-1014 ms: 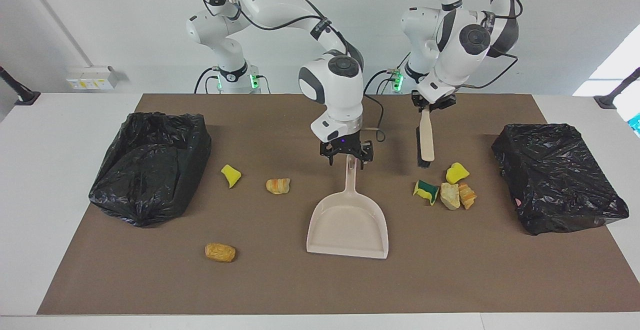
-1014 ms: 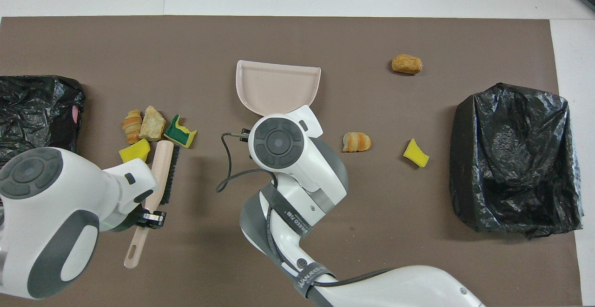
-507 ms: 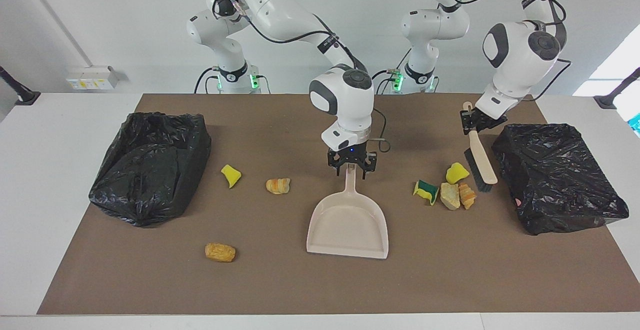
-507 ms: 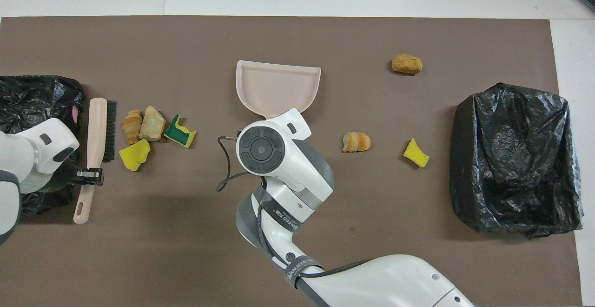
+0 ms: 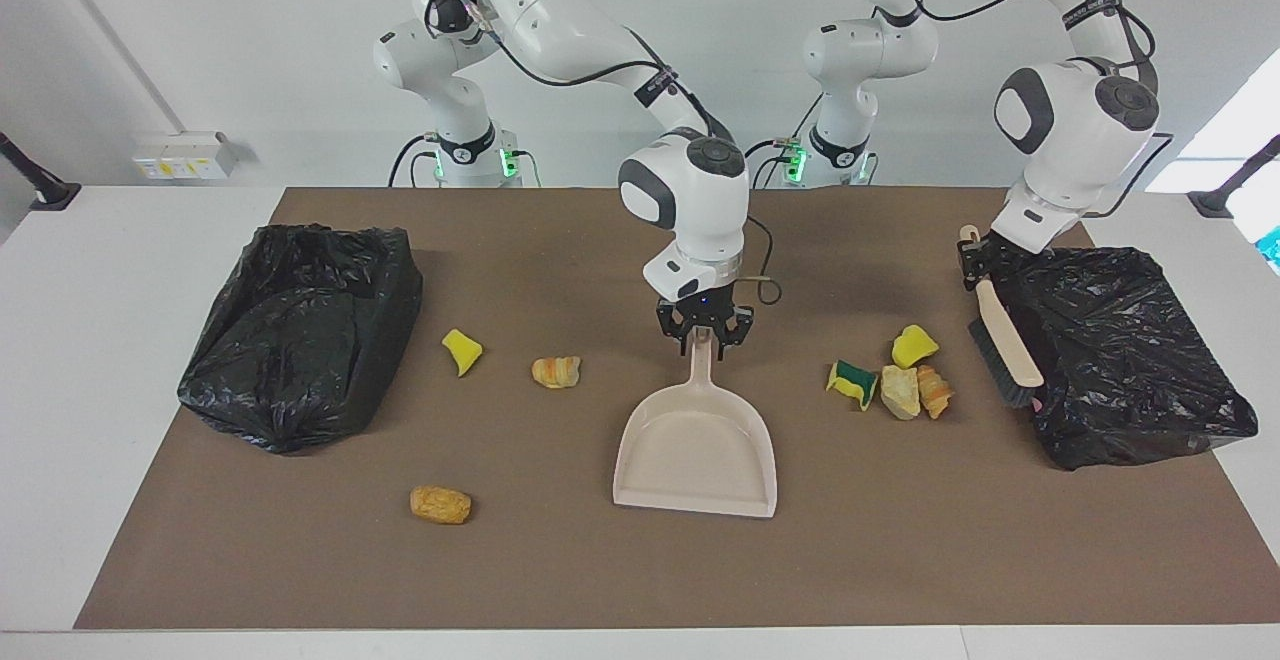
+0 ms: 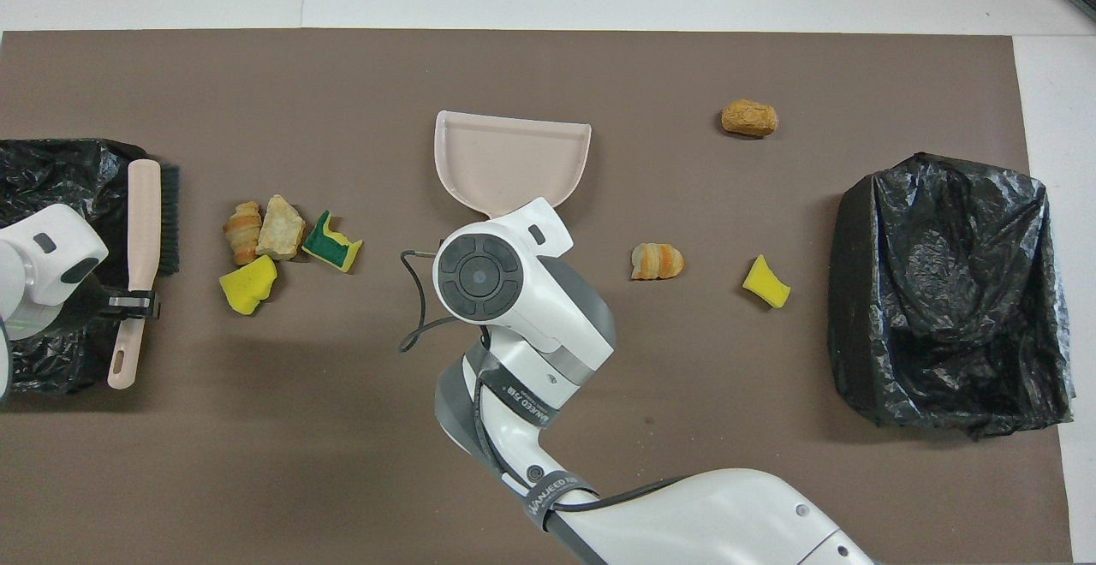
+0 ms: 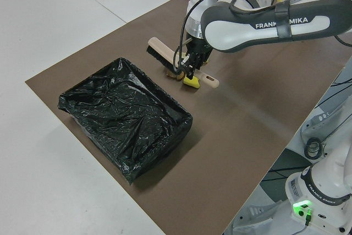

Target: Sweep and dump trash in bin

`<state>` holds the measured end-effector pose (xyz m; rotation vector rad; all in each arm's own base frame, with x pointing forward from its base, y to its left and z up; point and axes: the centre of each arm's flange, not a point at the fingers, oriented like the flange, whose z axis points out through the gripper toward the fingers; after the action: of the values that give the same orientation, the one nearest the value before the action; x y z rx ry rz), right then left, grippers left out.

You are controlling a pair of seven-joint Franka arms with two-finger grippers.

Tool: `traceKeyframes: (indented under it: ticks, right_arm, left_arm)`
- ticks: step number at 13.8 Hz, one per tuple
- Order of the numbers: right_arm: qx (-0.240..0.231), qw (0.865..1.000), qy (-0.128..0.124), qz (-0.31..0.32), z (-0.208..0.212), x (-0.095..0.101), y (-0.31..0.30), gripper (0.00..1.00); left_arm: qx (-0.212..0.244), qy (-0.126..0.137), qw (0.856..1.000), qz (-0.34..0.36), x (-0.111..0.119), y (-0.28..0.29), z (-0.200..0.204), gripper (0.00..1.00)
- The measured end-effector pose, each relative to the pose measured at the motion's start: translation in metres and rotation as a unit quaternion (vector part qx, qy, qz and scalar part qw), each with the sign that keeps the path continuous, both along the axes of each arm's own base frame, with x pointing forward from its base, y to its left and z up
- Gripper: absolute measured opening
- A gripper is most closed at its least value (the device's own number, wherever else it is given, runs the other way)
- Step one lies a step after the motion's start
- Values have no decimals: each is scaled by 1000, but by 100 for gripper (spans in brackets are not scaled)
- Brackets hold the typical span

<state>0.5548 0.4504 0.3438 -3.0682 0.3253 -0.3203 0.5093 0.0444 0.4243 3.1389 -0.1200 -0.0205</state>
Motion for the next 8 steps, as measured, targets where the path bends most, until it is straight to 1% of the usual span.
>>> traceKeyframes:
  ticks: [1,3,5,8]
  right_arm:
    - [-1,1000,-2,1,1,0,0,52]
    - [-3,1000,-4,5,2,1,0,32]
    - [-3,1000,-4,7,2,1,0,32]
    - [7,1000,-8,-11,15,14,-16,32]
  left_arm:
    - [1,0,1000,0,3,0,-5,26]
    - [1,5,1000,3,11,5,-25,26]
    - [0,21,1000,7,12,9,-42,26]
    - [0,27,1000,11,12,14,-48,26]
